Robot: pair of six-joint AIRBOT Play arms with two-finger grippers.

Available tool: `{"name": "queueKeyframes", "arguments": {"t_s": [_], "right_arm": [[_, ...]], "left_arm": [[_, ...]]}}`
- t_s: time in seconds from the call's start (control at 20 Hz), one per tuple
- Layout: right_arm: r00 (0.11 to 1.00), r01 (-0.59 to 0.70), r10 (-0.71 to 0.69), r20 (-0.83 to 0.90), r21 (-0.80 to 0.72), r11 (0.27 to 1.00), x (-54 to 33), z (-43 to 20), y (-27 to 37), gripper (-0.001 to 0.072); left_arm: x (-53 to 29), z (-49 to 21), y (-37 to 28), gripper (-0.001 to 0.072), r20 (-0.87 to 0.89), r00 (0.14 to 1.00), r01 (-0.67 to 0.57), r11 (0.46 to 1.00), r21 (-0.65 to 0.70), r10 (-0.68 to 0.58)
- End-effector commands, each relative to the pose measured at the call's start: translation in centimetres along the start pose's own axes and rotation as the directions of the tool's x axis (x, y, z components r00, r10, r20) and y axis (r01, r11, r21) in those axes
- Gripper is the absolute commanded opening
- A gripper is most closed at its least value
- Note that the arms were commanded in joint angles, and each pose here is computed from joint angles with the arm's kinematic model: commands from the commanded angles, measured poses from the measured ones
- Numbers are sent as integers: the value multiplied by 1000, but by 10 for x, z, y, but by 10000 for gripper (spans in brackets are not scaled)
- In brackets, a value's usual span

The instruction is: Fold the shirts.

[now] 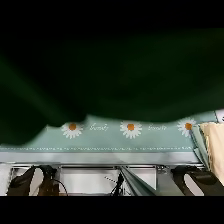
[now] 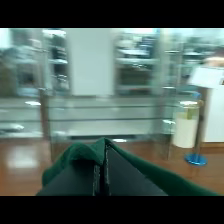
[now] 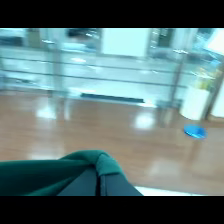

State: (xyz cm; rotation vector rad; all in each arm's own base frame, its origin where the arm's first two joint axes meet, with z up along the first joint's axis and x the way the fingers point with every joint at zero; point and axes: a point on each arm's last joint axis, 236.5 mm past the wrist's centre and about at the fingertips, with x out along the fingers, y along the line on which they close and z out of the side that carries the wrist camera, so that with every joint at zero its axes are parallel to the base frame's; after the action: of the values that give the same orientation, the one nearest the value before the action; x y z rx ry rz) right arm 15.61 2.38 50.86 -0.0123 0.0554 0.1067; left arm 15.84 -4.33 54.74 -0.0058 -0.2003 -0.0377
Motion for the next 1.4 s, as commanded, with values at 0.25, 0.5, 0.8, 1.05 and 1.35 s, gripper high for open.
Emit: {"name": "queueKeyframes", "arguments": {"t_s": [0.25,0.5,0.8,1.05,1.35], "right_arm": [[898,78,-54,-437,37,996,35,-149,-17,32],[838,101,-45,-544,73,992,148,-253,-26,33],[696,110,17,-718,129,985,289,-367,-26,33],[587,136,56,-807,167,976,370,-419,-27,33],[495,227,200,-845,348,909,385,-431,-31,618]], "left_arm": [[-12,-145,17,39,-453,891,-34,994,-100,-15],[45,-331,12,39,-707,672,-95,921,-377,-220],[123,-466,20,38,-756,562,-239,809,-537,-336],[179,-522,8,39,-759,521,-297,751,-590,-390],[187,-532,0,707,-777,463,-283,760,-585,-425]]}}
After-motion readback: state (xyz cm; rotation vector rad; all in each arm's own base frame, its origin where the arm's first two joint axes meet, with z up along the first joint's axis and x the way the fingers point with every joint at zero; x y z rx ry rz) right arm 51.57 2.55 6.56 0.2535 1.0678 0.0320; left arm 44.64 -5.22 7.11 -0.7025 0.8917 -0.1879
